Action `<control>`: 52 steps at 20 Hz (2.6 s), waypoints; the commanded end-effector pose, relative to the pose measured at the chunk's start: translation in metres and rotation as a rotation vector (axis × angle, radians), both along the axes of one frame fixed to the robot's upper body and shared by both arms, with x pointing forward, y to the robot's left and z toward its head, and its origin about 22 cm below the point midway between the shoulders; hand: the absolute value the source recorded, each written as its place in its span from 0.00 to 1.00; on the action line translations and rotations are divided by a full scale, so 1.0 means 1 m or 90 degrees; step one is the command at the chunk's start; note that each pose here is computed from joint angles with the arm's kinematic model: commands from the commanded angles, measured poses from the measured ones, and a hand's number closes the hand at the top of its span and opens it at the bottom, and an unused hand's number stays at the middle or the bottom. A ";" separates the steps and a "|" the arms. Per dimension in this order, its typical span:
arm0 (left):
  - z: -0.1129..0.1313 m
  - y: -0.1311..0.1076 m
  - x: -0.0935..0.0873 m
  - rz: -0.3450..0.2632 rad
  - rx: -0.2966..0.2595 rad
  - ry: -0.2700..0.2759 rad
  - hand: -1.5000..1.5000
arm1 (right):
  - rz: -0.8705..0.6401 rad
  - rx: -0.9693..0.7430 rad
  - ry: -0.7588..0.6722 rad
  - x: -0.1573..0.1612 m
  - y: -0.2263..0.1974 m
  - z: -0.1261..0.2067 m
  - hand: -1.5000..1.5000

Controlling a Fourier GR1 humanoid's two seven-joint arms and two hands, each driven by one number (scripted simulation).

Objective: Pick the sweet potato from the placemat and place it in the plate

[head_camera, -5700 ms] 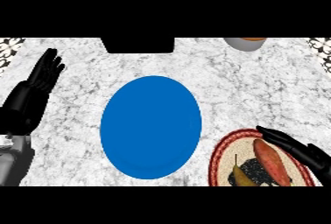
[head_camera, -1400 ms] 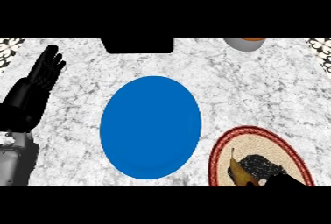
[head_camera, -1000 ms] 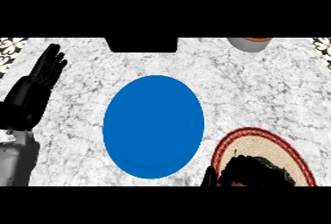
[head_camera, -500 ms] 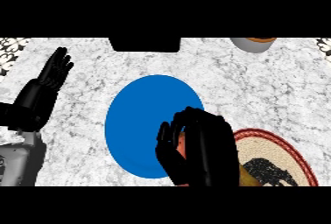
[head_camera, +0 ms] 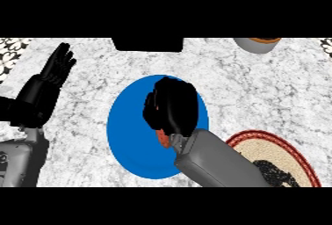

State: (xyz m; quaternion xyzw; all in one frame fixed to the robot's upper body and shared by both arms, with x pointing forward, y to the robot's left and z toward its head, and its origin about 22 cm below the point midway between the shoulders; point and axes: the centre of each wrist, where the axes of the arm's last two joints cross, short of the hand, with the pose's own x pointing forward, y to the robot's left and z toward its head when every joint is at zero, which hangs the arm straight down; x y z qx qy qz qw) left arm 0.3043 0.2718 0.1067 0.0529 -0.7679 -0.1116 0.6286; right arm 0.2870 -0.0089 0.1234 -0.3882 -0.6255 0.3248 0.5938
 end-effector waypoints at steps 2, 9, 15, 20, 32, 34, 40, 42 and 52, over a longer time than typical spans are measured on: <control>0.004 0.002 -0.007 -0.011 -0.004 -0.002 0.50 | -0.080 0.077 0.052 0.034 -0.004 -0.024 1.00; 0.003 -0.008 -0.001 -0.029 -0.005 0.005 0.50 | -0.079 0.152 0.060 0.041 0.007 -0.057 0.00; 0.006 -0.013 0.014 -0.016 -0.001 0.000 0.50 | -0.058 0.261 -0.037 0.045 0.016 -0.041 0.00; -0.002 -0.011 0.003 0.000 -0.007 0.010 0.50 | -0.069 0.380 -0.098 0.051 0.011 -0.020 0.00; -0.017 0.014 -0.013 0.036 0.001 0.015 0.50 | -0.104 0.502 -0.138 0.005 -0.074 -0.021 0.00; -0.002 0.006 0.002 0.028 0.000 0.006 0.50 | -0.102 0.499 -0.156 -0.005 -0.097 -0.024 0.00; 0.002 0.020 -0.008 0.027 0.004 -0.007 0.50 | -0.096 0.471 -0.144 -0.053 -0.162 -0.042 0.00; -0.013 0.012 -0.001 0.018 -0.005 0.010 0.50 | -0.085 0.475 -0.162 -0.070 -0.168 -0.037 0.00; -0.010 0.012 -0.022 0.013 -0.007 0.021 0.50 | -0.093 0.441 -0.166 -0.120 -0.243 -0.044 0.00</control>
